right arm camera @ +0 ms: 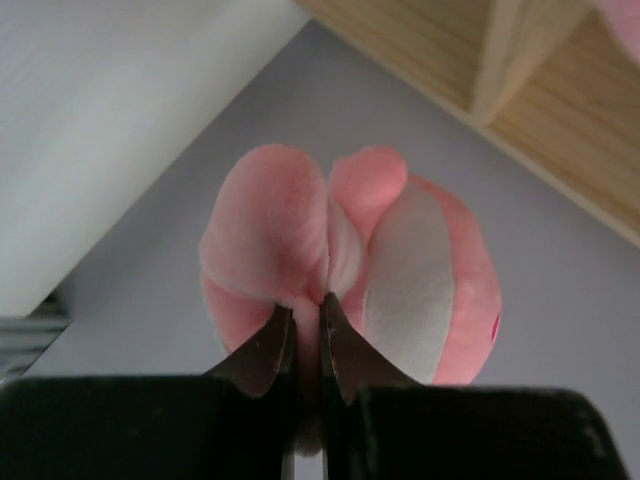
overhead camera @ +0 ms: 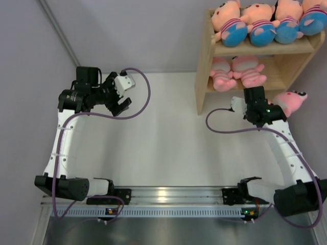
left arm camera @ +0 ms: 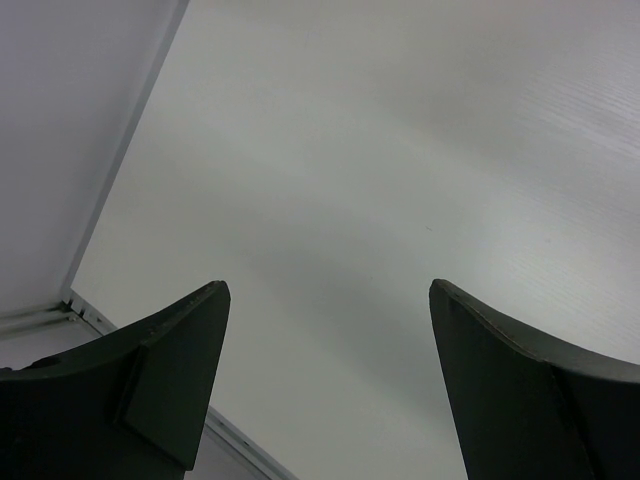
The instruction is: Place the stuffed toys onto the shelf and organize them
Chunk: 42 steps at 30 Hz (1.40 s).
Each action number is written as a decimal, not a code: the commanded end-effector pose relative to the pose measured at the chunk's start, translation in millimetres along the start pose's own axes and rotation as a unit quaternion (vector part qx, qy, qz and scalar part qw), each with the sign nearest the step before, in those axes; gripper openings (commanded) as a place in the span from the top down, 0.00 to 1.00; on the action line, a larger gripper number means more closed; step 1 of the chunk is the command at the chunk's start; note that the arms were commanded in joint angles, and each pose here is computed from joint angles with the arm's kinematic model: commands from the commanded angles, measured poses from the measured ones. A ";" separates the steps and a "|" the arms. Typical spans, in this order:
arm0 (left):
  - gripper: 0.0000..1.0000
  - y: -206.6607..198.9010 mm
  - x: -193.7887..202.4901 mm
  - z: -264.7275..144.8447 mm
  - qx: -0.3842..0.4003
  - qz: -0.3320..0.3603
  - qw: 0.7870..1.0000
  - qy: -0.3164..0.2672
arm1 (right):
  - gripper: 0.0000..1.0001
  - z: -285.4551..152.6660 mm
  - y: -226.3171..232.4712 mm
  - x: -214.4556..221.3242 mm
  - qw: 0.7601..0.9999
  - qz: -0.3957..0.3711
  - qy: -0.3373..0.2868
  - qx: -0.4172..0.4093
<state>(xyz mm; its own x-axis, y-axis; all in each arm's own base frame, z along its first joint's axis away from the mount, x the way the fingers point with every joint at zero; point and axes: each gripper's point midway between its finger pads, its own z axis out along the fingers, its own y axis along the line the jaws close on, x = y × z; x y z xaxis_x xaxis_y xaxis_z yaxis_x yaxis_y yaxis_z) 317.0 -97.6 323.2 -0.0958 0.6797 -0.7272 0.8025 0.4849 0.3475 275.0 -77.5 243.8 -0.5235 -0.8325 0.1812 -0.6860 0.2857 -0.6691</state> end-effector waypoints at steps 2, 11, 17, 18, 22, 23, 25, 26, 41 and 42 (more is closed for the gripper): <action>0.13 4.7 -18.0 -1.3 -0.001 0.017 0.999 -0.028 | 1.00 -31.9 -80.0 -10.8 0.967 -0.090 -0.084 0.223; 0.14 4.0 -18.8 -0.2 0.002 0.009 1.000 -0.030 | 1.00 -17.0 -122.9 8.8 0.967 -0.106 -0.108 0.206; 0.14 5.6 -15.2 0.3 -0.003 0.005 1.000 -0.021 | 1.00 -3.9 -139.9 2.7 0.962 -0.173 -0.081 0.197; 0.14 5.5 -15.1 0.8 -0.002 0.004 1.000 -0.022 | 1.00 -2.9 -142.2 2.9 0.960 -0.179 -0.076 0.201; 0.14 5.5 -17.3 3.4 0.004 0.001 1.000 -0.026 | 1.00 3.0 -163.0 -9.1 0.950 -0.208 -0.076 0.218; 0.14 5.8 -17.8 3.9 0.004 -0.001 1.000 -0.027 | 1.00 3.4 -169.5 -10.7 0.949 -0.210 -0.075 0.223; 0.14 6.0 -15.8 5.1 0.004 -0.005 1.000 -0.023 | 1.00 5.5 -180.5 -17.0 0.947 -0.217 -0.088 0.222; 0.14 5.6 -14.0 5.7 0.004 -0.008 1.000 -0.020 | 1.00 5.7 -182.3 -19.2 0.945 -0.222 -0.096 0.220; 0.14 9.9 -7.3 11.5 0.001 -0.015 1.000 -0.005 | 0.75 33.6 -206.9 -22.5 0.932 -0.248 -0.093 0.246; 0.14 9.4 -7.6 11.0 0.001 -0.015 1.000 -0.006 | 0.74 38.1 -205.4 -20.1 0.934 -0.246 -0.093 0.244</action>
<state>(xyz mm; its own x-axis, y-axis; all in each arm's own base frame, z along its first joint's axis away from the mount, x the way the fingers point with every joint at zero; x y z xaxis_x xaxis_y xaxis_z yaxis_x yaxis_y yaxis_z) 327.5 -102.2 311.1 -0.1456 0.6671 -0.7306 0.8161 0.4985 0.2925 436.6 -133.3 315.6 -0.0636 -0.9006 0.4300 -0.5908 -0.3133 -0.7435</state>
